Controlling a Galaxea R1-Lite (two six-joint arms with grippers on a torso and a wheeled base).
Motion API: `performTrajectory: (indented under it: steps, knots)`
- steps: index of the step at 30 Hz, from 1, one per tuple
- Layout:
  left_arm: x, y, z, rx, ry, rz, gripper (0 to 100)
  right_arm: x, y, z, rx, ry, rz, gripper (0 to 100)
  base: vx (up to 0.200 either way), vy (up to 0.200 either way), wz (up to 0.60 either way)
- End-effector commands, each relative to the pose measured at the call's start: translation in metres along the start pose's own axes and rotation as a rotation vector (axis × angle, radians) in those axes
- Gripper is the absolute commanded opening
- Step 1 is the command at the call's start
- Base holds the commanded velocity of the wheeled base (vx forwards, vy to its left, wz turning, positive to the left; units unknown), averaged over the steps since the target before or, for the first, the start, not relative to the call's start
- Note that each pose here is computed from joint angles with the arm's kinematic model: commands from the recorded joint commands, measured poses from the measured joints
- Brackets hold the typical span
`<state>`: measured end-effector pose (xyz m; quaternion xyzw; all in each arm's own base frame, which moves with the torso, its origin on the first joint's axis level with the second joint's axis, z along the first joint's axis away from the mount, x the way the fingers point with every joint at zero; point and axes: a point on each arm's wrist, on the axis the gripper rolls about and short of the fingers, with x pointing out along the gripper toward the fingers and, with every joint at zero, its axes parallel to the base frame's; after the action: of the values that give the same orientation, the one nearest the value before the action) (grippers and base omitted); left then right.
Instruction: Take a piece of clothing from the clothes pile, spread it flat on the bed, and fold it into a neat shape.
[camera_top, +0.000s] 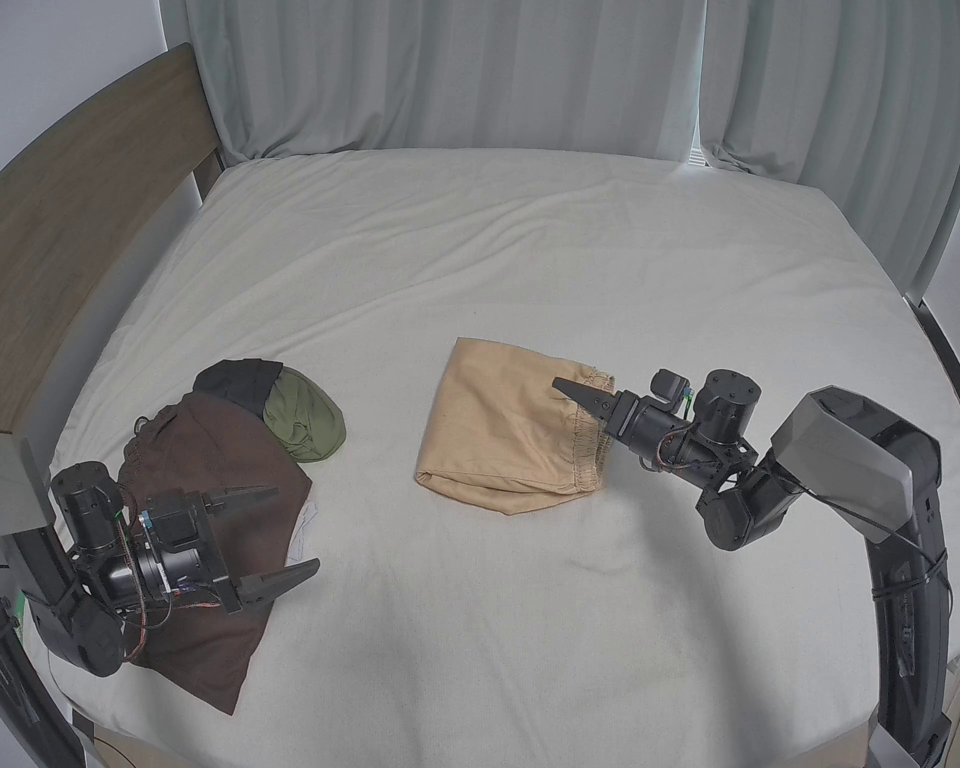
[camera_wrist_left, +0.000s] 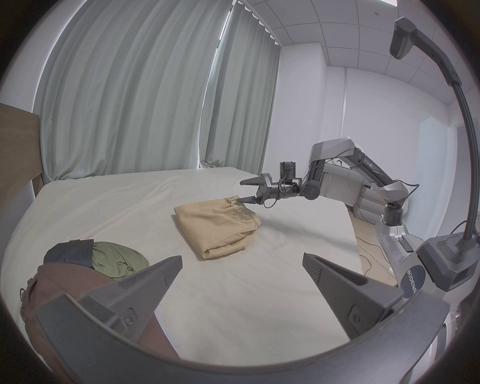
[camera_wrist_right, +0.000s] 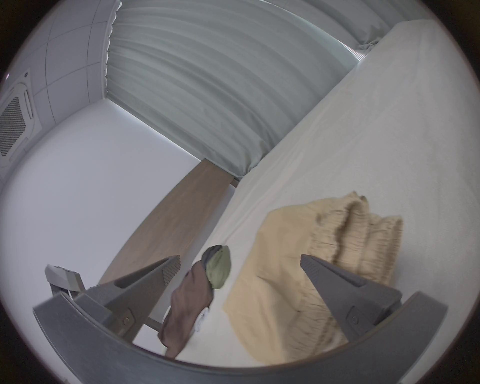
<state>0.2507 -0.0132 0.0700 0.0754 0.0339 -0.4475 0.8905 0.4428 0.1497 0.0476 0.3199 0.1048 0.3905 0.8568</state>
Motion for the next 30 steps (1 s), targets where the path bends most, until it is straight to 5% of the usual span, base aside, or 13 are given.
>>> performTrajectory:
  steps: [1, 7, 17, 24, 30]
  knots:
    - [0.000, 0.000, -0.001, -0.003, 0.003, -0.002, 100, -0.004, -0.030, -0.018, 0.009, 0.025, -0.053, 100, 0.000, 0.000, 0.00]
    - [0.000, -0.001, -0.002, -0.006, 0.005, -0.002, 100, -0.005, -0.050, -0.034, 0.013, 0.046, -0.084, 100, 0.000, 0.000, 0.00]
    - [0.000, -0.001, -0.001, -0.004, 0.003, -0.002, 100, -0.005, -0.048, -0.029, -0.018, 0.028, -0.078, 100, 0.000, 0.000, 0.00]
    - [0.001, -0.002, 0.001, 0.000, -0.002, -0.008, 100, -0.012, -0.001, -0.003, -0.082, -0.020, -0.006, 100, 0.000, 0.000, 0.00]
    - [0.001, -0.005, 0.005, 0.009, -0.009, -0.017, 100, -0.039, 0.048, 0.008, -0.249, -0.016, 0.020, 100, 0.000, 0.000, 0.00]
